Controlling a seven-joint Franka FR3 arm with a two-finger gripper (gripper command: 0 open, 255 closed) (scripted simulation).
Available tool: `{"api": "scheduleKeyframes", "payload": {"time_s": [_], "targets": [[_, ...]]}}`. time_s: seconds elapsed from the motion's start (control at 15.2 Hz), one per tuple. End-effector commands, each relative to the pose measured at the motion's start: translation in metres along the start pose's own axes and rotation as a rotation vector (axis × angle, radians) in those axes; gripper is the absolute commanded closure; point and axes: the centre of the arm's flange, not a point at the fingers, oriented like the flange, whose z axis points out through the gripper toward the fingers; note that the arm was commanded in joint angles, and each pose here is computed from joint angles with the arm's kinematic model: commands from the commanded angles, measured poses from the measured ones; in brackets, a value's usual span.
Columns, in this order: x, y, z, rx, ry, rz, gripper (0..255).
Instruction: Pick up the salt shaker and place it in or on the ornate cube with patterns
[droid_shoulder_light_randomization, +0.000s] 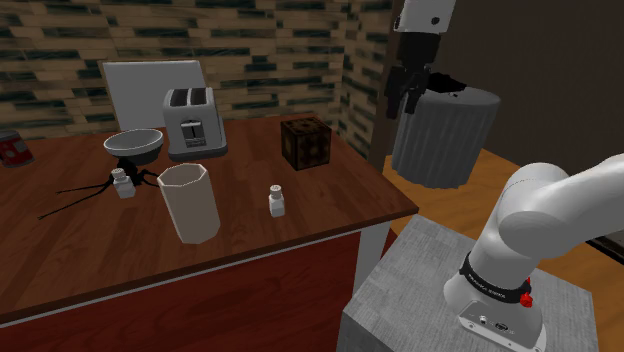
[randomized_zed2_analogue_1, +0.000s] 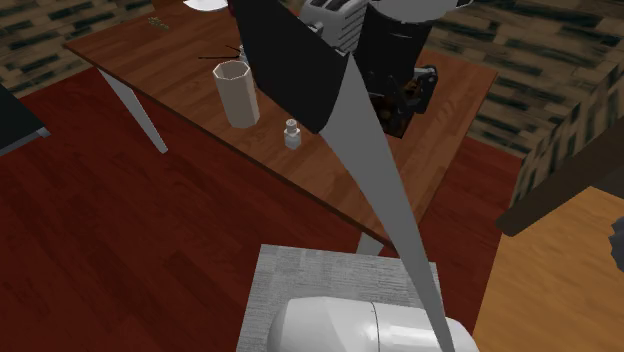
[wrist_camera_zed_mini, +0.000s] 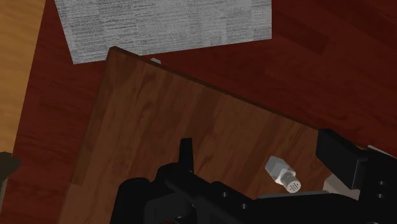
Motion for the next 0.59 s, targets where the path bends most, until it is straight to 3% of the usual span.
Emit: {"api": "scheduleKeyframes", "payload": {"time_s": [0.0, 0.53], "targets": [[0.0, 0.0, 0.0, 0.0, 0.0, 0.0, 0], [0.057, -0.055, 0.068, -0.035, 0.045, -0.021, 0]]}}
